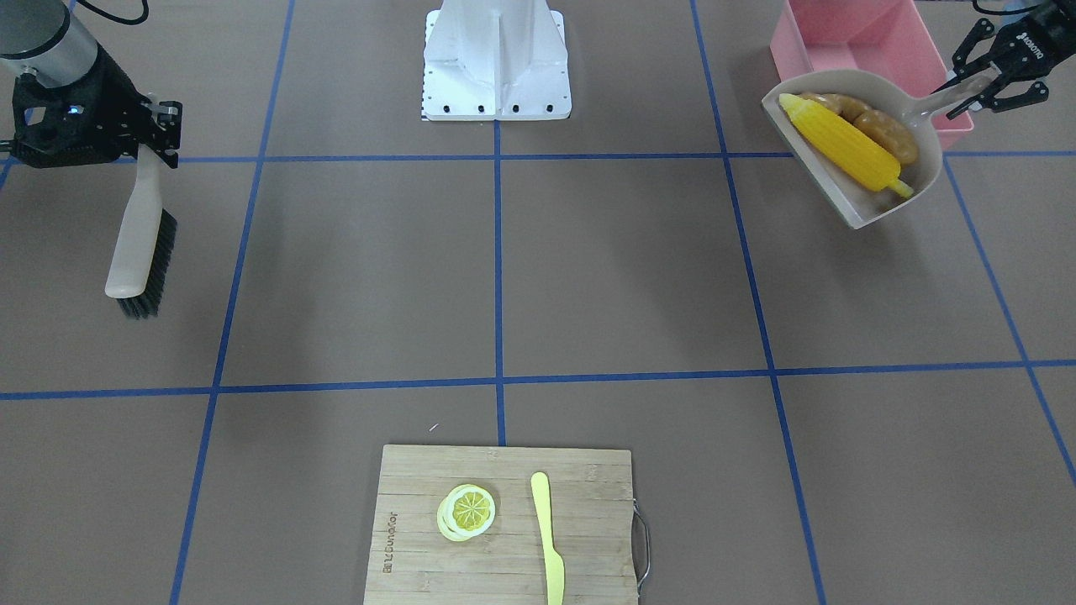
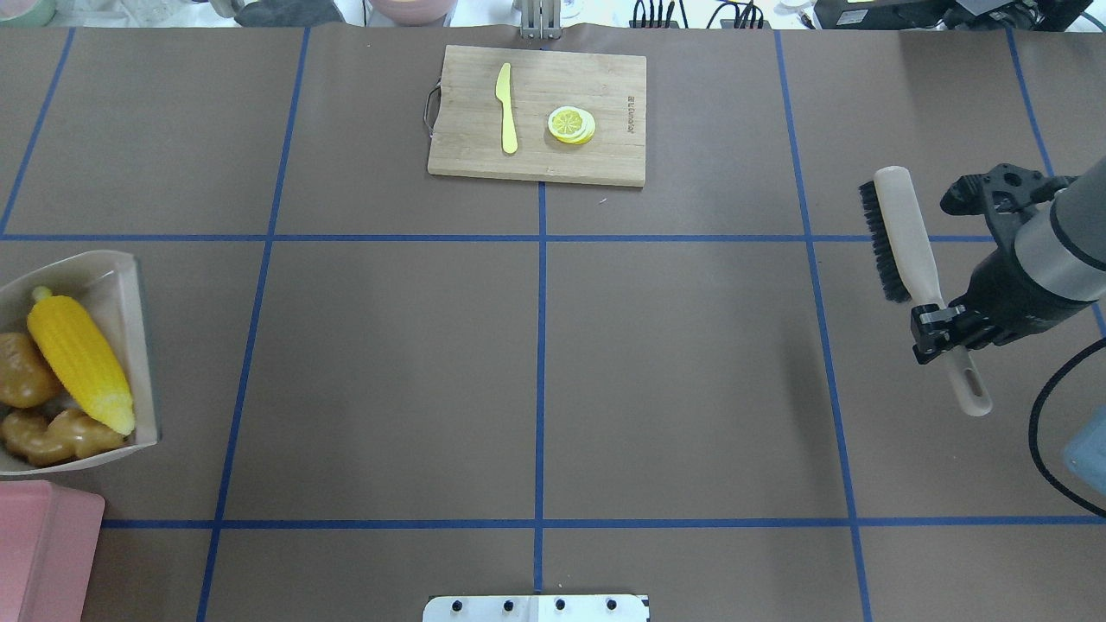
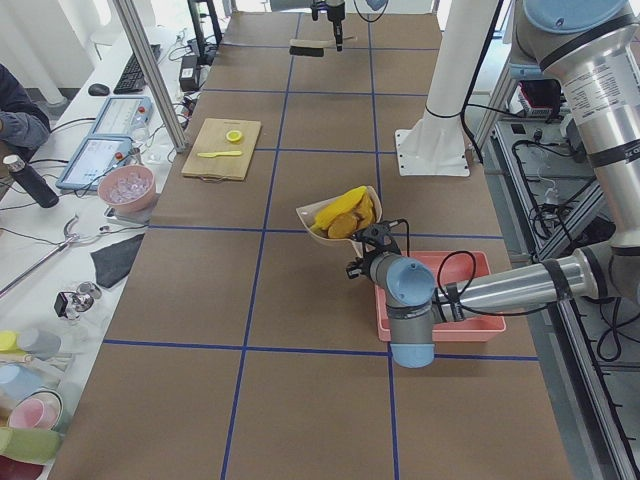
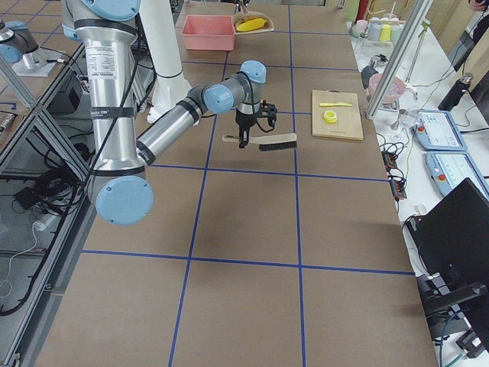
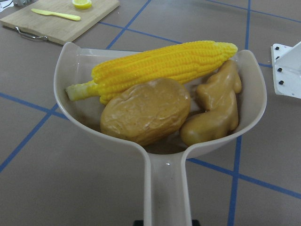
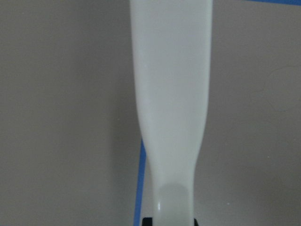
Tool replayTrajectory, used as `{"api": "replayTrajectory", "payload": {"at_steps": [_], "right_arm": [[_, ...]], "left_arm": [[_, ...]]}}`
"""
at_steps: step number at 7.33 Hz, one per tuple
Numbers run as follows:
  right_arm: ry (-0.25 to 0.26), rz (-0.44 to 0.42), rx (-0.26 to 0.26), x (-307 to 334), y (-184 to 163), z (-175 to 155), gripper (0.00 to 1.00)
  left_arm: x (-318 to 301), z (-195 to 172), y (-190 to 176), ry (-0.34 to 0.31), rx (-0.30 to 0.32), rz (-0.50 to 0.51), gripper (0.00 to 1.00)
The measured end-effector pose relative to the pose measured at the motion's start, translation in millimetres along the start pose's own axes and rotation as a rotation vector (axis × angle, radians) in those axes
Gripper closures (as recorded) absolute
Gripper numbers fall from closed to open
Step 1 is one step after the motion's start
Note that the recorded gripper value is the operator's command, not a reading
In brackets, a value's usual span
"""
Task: Sweep and dump trash into bin
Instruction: 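Carry the dustpan over the pink bin with left gripper while right withdraws brush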
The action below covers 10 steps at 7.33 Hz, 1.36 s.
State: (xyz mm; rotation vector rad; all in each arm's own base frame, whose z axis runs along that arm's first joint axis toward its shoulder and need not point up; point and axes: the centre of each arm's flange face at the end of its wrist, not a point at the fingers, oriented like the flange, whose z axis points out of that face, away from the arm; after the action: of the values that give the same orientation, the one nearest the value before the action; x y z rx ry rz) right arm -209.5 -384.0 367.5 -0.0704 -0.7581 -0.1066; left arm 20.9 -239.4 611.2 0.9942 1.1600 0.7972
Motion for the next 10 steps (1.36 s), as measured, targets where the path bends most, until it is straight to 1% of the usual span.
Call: {"api": "replayTrajectory", "payload": {"at_steps": [1, 3, 4, 5, 7, 8, 10], "right_arm": [[0.005, 0.019, 0.003, 18.5, 5.0, -4.2, 1.00], [-0.006, 0.058, 0.015, 42.1, 19.7, -20.2, 1.00], [-0.006, 0.078, 0.012, 53.9, 29.6, -24.7, 1.00], [-0.006, 0.090, -0.003, 67.4, 37.5, -23.9, 1.00], [-0.021, 0.095, -0.038, 90.5, 42.4, -16.7, 1.00], [-0.032, 0.101, -0.049, 96.8, 42.9, -14.9, 1.00], [-0.071, 0.112, -0.074, 99.5, 44.4, -14.3, 1.00]], "left_arm": [[15.4, -21.3, 19.5, -0.020, -0.005, -0.041, 1.00], [58.4, -61.6, 58.0, -0.067, 0.007, -0.111, 1.00], [84.8, -78.9, 77.4, -0.107, 0.021, -0.155, 1.00], [108.9, -90.5, 94.4, -0.149, 0.035, -0.202, 1.00], [153.0, -101.9, 120.0, -0.209, 0.054, -0.298, 1.00], [173.2, -103.9, 129.4, -0.217, 0.054, -0.340, 1.00], [211.3, -105.6, 143.5, -0.205, 0.053, -0.394, 1.00]]}}
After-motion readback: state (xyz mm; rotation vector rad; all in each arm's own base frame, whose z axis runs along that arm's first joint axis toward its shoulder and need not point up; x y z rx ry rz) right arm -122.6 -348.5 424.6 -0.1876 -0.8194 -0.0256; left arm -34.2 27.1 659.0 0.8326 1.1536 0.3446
